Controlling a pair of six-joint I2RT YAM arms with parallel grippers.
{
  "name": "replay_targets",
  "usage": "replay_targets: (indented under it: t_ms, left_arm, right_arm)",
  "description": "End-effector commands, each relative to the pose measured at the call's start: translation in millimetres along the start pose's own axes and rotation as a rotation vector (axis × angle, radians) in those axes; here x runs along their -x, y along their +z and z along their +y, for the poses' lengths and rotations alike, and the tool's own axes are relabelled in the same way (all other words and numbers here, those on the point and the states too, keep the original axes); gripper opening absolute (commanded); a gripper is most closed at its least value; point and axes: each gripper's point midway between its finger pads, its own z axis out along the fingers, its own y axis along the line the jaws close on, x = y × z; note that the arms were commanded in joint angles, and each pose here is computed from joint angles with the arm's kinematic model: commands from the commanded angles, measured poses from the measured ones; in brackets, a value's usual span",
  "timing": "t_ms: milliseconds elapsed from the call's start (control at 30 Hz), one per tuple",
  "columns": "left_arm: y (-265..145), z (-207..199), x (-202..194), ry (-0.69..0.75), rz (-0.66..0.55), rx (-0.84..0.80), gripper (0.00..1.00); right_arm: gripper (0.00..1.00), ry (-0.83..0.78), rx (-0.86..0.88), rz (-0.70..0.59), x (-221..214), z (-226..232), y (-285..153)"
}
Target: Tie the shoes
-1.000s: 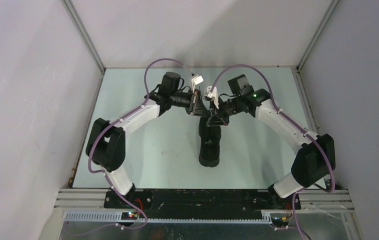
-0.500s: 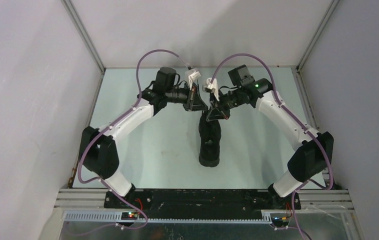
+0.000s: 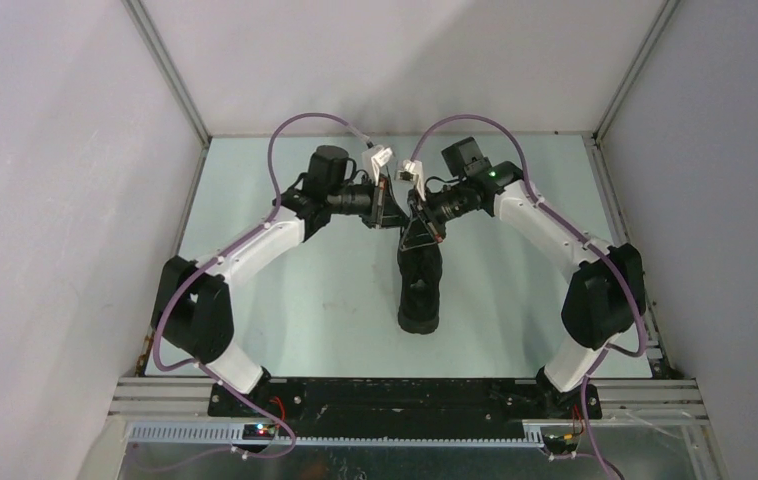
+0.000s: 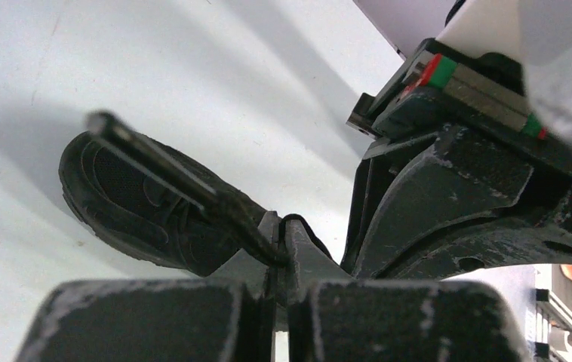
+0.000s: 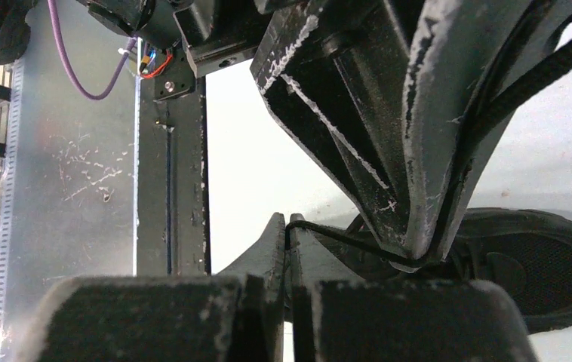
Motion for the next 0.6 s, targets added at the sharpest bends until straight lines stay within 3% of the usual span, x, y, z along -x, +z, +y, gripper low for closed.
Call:
replay_targets:
  t_ms: [0, 233, 433, 567]
  left_arm:
    - [-7, 22, 52, 0.048, -0.188, 0.088, 0.00]
    - [-12, 15, 59, 0.038, -0.200, 0.053, 0.00]
    - [-13, 14, 49, 0.045, -0.181, 0.044, 0.00]
    - [-13, 14, 43, 0.067, -0.165, 0.034, 0.00]
  right_arm:
    - [0.00, 0.077, 0.189, -0.020, 3, 44, 12]
    - [0.00, -0.022, 0.106, 0.041, -10, 38, 14]
    - [0.00, -0.082, 0.035, 0.037, 11, 30, -4]
    - [0.00, -0.019, 0.025, -0.049, 35, 22, -33]
